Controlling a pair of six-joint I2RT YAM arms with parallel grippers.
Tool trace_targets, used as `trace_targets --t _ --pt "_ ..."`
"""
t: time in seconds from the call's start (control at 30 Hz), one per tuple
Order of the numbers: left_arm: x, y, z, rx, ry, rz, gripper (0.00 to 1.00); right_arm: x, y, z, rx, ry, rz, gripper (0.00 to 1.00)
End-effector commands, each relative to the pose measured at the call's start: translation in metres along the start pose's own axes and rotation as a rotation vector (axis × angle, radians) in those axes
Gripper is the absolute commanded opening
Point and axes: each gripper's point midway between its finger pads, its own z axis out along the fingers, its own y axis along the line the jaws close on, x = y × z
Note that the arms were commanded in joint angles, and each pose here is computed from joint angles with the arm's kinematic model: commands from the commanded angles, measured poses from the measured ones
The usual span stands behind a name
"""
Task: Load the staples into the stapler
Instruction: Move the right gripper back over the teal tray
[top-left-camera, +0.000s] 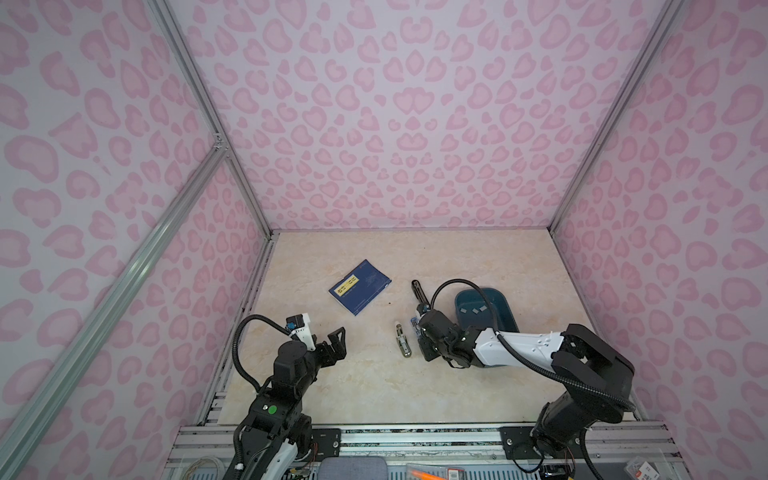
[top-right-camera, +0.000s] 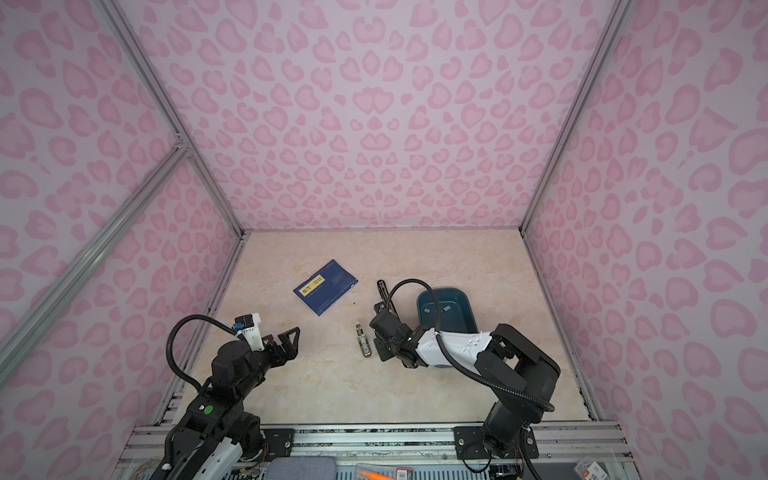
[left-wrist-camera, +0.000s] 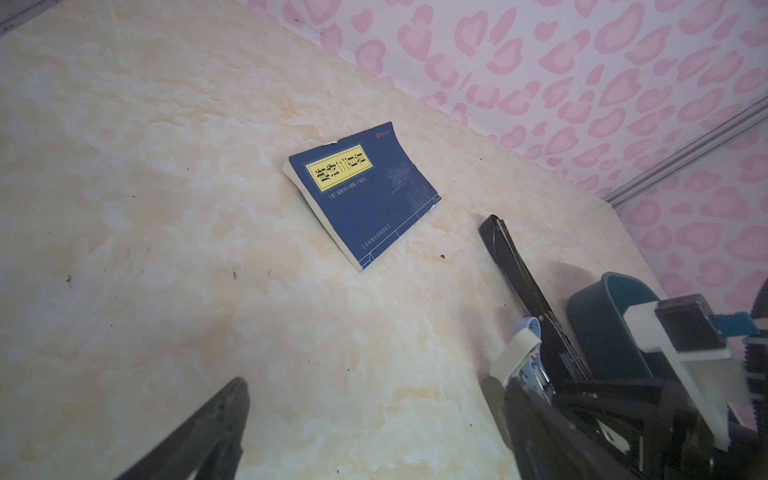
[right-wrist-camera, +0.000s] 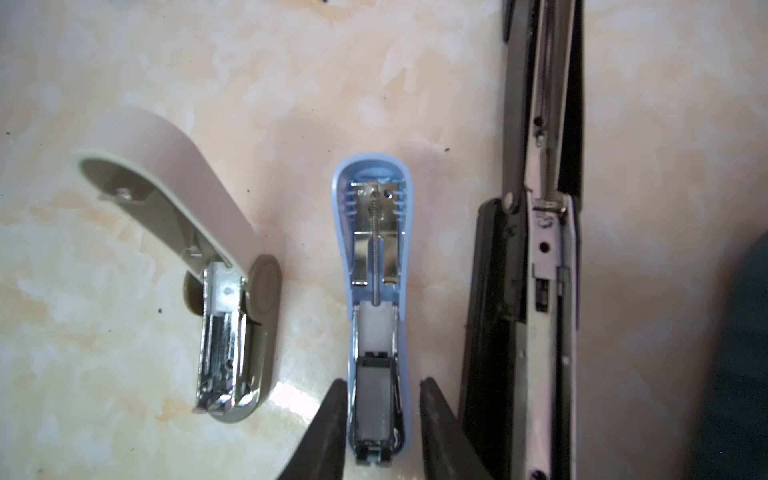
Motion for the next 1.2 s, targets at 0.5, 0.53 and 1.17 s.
trace_targets --t 0.5,0.53,1.17 --pt "-0.006 0.001 0.005 -0.026 -0.009 0.027 0.97 -0.066 -0.143 -0.091 0.343 -0.247 0.258 0.35" --pt "-0.006 0.001 0.006 -0.024 -0.007 0.03 0.97 -0.064 -0.16 -0.092 0.371 -0.254 0.298 0.35" --pt "-0.006 0.005 0.012 -0.061 0.019 0.033 0.97 -0.046 -0.208 0.001 0.28 0.033 0.333 0.33"
